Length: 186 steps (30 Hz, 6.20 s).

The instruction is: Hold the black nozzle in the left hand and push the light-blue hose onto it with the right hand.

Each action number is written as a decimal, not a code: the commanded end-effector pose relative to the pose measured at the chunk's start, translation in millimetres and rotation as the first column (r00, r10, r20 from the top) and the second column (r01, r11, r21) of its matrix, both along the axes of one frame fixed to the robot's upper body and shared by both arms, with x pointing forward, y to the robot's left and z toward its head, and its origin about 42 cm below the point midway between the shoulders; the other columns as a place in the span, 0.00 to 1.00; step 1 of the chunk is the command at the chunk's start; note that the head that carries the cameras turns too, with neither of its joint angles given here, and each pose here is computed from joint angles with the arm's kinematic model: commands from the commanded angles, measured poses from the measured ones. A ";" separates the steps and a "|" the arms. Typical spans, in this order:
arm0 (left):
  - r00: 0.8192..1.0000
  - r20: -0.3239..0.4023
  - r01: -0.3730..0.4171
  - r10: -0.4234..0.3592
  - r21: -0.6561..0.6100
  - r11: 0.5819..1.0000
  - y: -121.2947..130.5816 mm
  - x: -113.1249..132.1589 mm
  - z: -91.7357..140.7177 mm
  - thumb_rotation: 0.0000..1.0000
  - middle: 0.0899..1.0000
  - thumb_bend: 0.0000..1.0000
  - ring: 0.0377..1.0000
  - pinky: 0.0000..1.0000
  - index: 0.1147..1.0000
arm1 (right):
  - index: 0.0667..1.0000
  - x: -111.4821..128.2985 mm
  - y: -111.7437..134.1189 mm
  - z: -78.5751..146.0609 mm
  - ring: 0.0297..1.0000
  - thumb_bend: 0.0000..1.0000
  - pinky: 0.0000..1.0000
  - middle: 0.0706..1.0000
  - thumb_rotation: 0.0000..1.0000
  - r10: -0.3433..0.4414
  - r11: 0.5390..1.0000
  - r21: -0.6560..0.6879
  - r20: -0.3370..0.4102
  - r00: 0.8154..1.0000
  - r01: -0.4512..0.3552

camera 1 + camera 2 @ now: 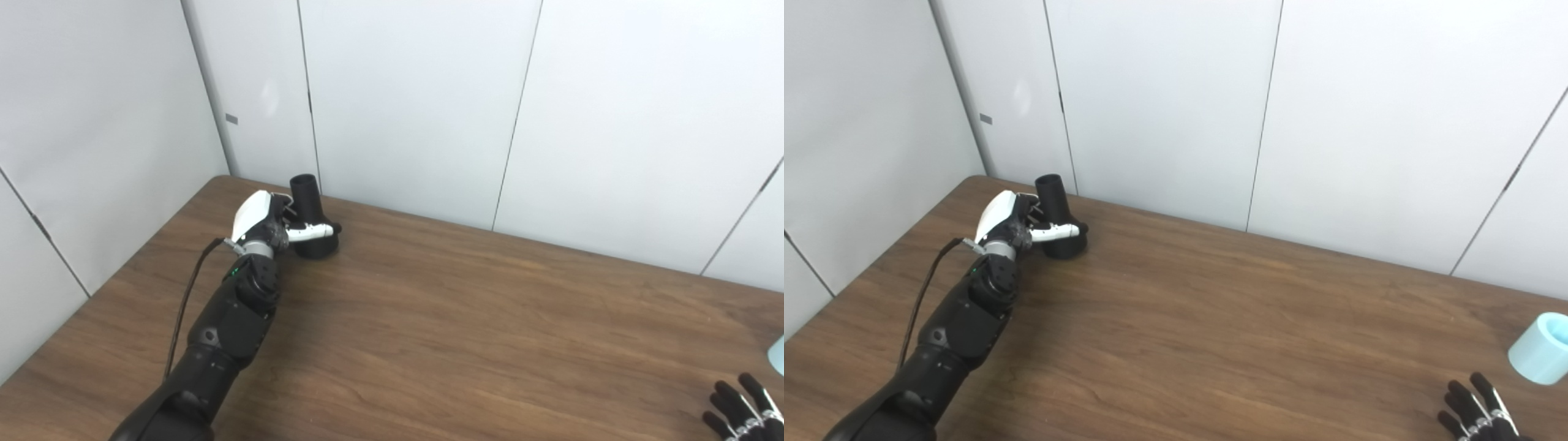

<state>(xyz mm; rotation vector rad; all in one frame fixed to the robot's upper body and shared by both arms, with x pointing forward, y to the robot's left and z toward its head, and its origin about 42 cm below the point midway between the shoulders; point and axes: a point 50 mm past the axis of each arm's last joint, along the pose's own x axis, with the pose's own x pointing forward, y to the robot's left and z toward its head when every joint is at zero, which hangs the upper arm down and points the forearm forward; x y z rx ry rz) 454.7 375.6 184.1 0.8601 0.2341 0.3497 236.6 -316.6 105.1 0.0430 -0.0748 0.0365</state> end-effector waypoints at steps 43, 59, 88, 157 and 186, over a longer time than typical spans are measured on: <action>0.842 0.223 0.497 -0.491 0.033 0.867 -176.4 -135.4 -57.4 0.00 0.43 0.46 0.35 0.28 0.49 | 0.91 -5.3 49.1 -20.2 0.90 0.58 0.85 0.88 1.00 -0.012 1.000 0.005 -0.071 0.997 0.013; 0.743 0.210 0.650 -0.636 0.005 0.760 -226.4 -185.7 -91.9 0.00 0.47 0.47 0.40 0.34 0.42 | 0.88 4.3 67.3 -12.5 0.86 0.58 0.78 0.84 0.98 -0.047 0.999 -0.005 -0.076 0.996 0.047; 0.692 0.200 0.707 -0.694 0.009 0.707 -226.7 -192.4 -103.0 0.00 0.45 0.47 0.39 0.34 0.43 | 0.83 70.2 -0.3 150.0 0.80 0.69 0.70 0.81 0.34 -0.115 0.857 -0.447 0.315 0.942 0.255; 0.682 0.152 0.727 -0.715 -0.030 0.686 -198.3 -186.2 -106.5 0.00 0.47 0.47 0.37 0.29 0.45 | 0.47 208.3 -106.9 143.7 0.45 0.56 0.58 0.48 0.00 -0.216 0.120 -0.981 0.127 0.968 0.155; 0.697 0.104 0.717 -0.709 -0.067 0.694 -214.3 -194.5 -107.7 0.00 0.47 0.47 0.37 0.28 0.46 | 0.47 140.6 -51.1 157.6 0.38 0.52 0.44 0.48 0.00 -0.022 0.264 -0.905 0.341 0.940 0.334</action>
